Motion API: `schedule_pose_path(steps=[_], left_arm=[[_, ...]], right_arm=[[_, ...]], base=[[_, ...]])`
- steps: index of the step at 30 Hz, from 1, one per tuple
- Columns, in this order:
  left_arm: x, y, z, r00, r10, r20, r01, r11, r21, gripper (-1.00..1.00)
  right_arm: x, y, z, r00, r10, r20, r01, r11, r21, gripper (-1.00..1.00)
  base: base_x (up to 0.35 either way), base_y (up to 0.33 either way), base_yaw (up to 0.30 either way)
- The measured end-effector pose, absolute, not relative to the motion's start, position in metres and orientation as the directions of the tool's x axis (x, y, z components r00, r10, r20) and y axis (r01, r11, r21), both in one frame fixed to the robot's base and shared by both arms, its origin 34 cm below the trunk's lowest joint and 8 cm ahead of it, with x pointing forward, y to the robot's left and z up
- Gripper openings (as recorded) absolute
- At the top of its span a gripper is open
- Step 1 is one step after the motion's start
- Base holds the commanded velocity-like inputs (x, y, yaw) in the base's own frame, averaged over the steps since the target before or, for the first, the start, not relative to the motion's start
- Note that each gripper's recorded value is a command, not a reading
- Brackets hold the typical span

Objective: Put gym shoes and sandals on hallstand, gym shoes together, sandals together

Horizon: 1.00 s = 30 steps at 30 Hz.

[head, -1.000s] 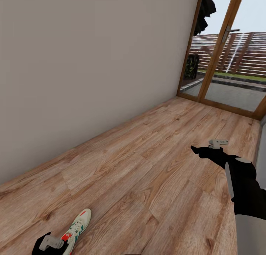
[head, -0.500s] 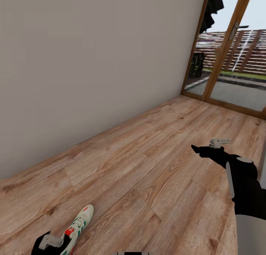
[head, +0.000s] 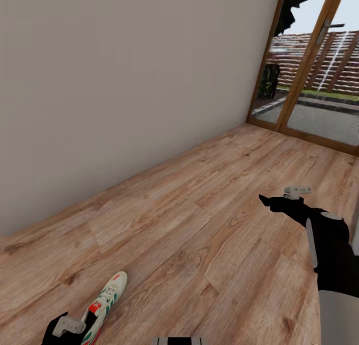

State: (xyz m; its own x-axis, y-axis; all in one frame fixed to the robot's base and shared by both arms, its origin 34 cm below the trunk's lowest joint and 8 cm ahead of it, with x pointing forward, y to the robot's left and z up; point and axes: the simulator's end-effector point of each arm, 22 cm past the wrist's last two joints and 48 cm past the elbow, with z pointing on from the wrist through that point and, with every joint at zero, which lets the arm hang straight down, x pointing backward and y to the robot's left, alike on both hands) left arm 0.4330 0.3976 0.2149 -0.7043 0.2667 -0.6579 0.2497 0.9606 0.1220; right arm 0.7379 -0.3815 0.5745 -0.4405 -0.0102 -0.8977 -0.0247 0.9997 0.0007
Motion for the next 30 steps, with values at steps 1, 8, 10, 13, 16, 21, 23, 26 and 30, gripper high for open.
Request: schedule_pose_path(steps=[1, 8, 10, 13, 16, 21, 23, 26, 30], left_arm=[[0.431, 0.398, 0.213, -0.708, 0.267, -0.654, 0.25, 0.961, 0.121, 1.0], [0.42, 0.398, 0.199, -0.731, 0.267, -0.628, 0.255, 0.961, 0.112, 1.0], [0.42, 0.398, 0.199, -0.733, 0.267, -0.626, 0.255, 0.96, 0.111, 1.0], [0.419, 0.398, 0.198, -0.733, 0.267, -0.625, 0.255, 0.96, 0.111, 1.0], [0.419, 0.398, 0.198, -0.733, 0.268, -0.625, 0.255, 0.96, 0.112, 1.0], [0.413, 0.399, 0.192, -0.745, 0.268, -0.611, 0.257, 0.96, 0.108, 1.0], [0.41, 0.399, 0.188, -0.751, 0.268, -0.604, 0.258, 0.96, 0.105, 1.0], [0.405, 0.399, 0.183, -0.76, 0.268, -0.592, 0.259, 0.961, 0.101, 1.0], [0.399, 0.399, 0.177, -0.771, 0.267, -0.578, 0.261, 0.961, 0.097, 1.0]], right_arm=[[0.738, -0.381, 0.571, -0.445, -0.01, -0.896, -0.025, 1.0, 0.001, 1.0], [0.74, -0.382, 0.546, -0.478, -0.011, -0.879, -0.025, 1.0, 0.001, 1.0], [0.74, -0.382, 0.544, -0.48, -0.011, -0.877, -0.025, 1.0, 0.001, 1.0], [0.74, -0.381, 0.543, -0.481, -0.011, -0.877, -0.025, 1.0, 0.001, 1.0], [0.74, -0.381, 0.543, -0.481, -0.011, -0.877, -0.025, 1.0, 0.001, 1.0], [0.741, -0.382, 0.531, -0.497, -0.011, -0.868, -0.025, 1.0, 0.001, 1.0], [0.741, -0.382, 0.524, -0.506, -0.011, -0.863, -0.025, 1.0, 0.001, 1.0], [0.741, -0.381, 0.513, -0.519, -0.011, -0.855, -0.025, 1.0, 0.002, 1.0], [0.741, -0.381, 0.501, -0.535, -0.011, -0.845, -0.025, 1.0, 0.002, 1.0]], base=[[0.0, 0.0, -0.132], [0.0, 0.0, -0.141], [0.0, 0.0, -0.093], [0.0, 0.0, -0.04], [0.0, 0.0, -0.017], [0.0, 0.0, -0.004], [0.0, 0.0, -0.002], [0.0, 0.0, 0.0], [0.0, 0.0, 0.0]])
